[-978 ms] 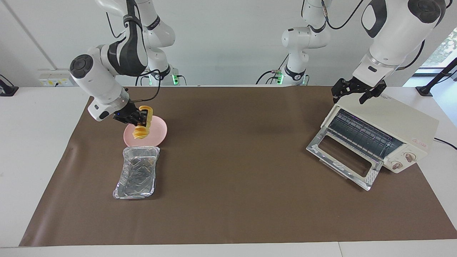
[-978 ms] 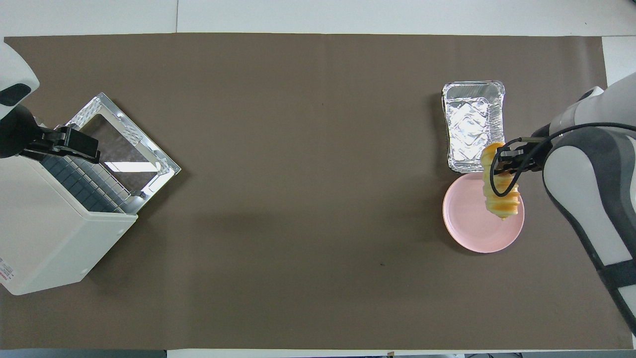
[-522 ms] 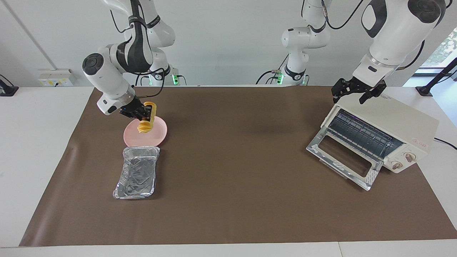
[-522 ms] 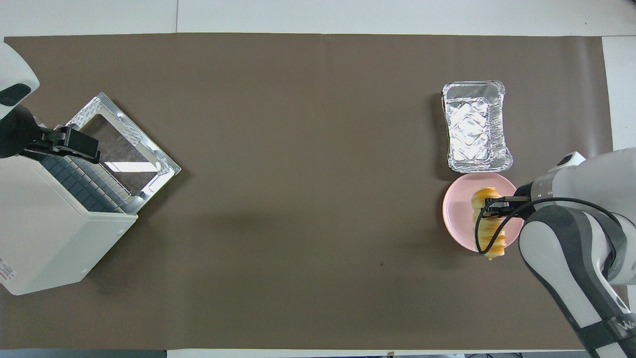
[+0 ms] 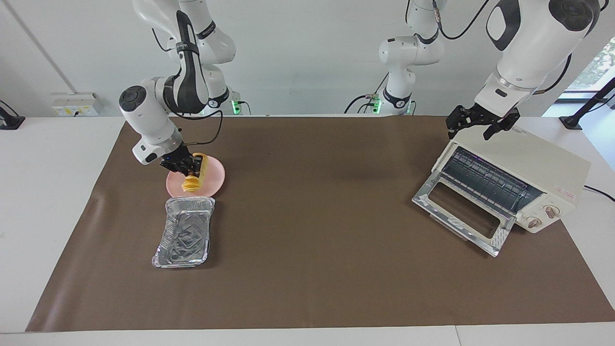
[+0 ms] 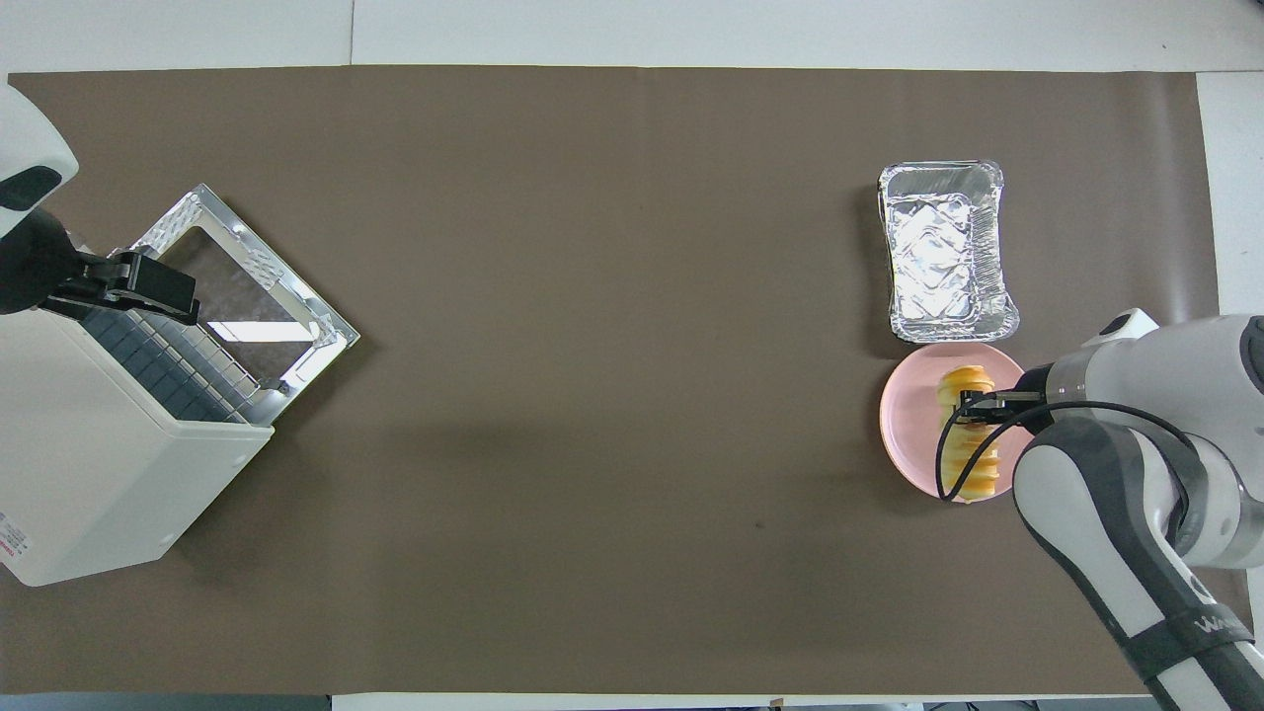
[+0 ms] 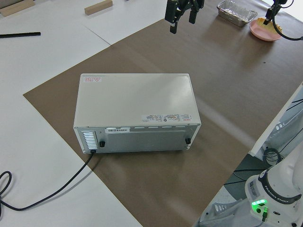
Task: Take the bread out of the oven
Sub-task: 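Lift the bread and lower it onto the pink plate, then open the right gripper and release the bread on the plate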
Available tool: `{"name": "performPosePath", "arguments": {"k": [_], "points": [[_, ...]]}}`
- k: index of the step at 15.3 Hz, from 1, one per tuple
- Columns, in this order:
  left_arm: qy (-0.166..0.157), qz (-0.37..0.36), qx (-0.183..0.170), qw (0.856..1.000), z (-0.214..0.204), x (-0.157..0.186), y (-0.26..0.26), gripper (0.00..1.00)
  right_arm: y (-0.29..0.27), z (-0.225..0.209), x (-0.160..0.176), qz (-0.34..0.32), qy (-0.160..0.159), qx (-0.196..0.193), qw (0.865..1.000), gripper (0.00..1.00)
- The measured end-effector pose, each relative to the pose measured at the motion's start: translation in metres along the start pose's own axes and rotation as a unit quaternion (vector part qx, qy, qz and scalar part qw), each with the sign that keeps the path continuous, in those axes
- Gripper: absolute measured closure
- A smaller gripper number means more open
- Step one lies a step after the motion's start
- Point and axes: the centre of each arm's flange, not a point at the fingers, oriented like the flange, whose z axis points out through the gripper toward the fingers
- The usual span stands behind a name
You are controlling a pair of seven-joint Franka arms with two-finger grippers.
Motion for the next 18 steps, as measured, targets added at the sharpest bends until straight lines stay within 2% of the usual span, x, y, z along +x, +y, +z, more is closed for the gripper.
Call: {"name": "performPosePath", "arguments": {"k": [6, 11, 12, 18], "points": [[0.0, 0.0, 0.0, 1.0, 0.0, 0.0, 0.0, 0.0, -0.002, 0.006, 0.0, -0.003, -0.005, -0.001, 1.0, 0.51], [0.0, 0.0, 0.0, 1.0, 0.0, 0.0, 0.0, 0.0, -0.007, -0.009, 0.01, -0.007, 0.002, 0.0, 1.0, 0.03], [0.0, 0.0, 0.0, 1.0, 0.0, 0.0, 0.0, 0.0, -0.008, -0.017, 0.016, -0.008, 0.004, 0.001, 1.0, 0.0], [0.0, 0.0, 0.0, 1.0, 0.0, 0.0, 0.0, 0.0, -0.004, -0.054, 0.06, -0.021, 0.039, -0.003, 0.999, 0.0]]}}
